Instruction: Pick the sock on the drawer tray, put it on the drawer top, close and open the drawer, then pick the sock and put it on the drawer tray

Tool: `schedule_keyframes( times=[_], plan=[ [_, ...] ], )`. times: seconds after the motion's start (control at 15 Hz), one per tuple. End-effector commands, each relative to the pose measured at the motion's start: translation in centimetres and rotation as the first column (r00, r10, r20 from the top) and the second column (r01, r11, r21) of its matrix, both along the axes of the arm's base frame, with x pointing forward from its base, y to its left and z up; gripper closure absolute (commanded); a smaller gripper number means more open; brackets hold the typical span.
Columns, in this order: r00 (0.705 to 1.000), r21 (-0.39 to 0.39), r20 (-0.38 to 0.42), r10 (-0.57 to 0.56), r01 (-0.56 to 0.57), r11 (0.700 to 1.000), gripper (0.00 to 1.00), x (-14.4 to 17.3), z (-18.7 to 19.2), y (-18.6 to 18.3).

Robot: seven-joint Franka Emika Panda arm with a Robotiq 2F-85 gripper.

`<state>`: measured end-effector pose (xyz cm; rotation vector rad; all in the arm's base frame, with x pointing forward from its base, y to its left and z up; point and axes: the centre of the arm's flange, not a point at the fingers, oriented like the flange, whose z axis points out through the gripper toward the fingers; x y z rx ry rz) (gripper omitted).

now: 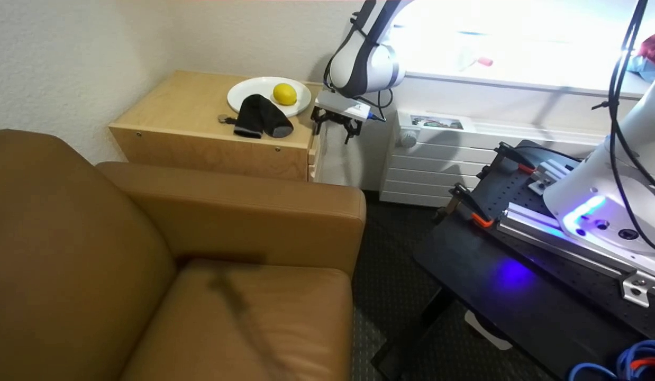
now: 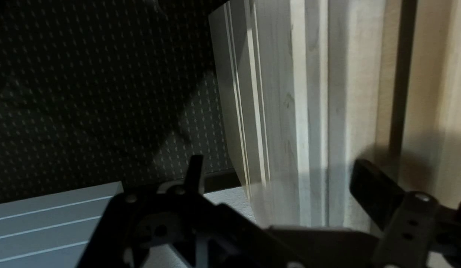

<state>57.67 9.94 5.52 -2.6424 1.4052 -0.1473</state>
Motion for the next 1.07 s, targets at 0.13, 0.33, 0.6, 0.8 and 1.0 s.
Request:
schedule_keyframes(
  times=[0.13, 0.33, 0.6, 0.8, 1.0],
  plan=[
    [0.998, 0.056, 0.07, 0.002, -0.006, 0.998, 0.0, -1.1, 3.7, -0.7],
    [1.0, 0.0, 0.0, 0.0, 0.0, 1.0, 0.0, 0.0, 0.0, 0.0],
    [1.0, 0.0, 0.0, 0.0, 0.0, 1.0, 0.0, 0.0, 0.0, 0.0],
    [0.992, 0.06, 0.11, -0.064, 0.057, 0.997, 0.0, -0.1, 2.0, -0.6],
    [0.978, 0.112, 0.17, -0.125, 0.107, 0.988, 0.0, -0.9, 4.4, -2.1]
  ],
)
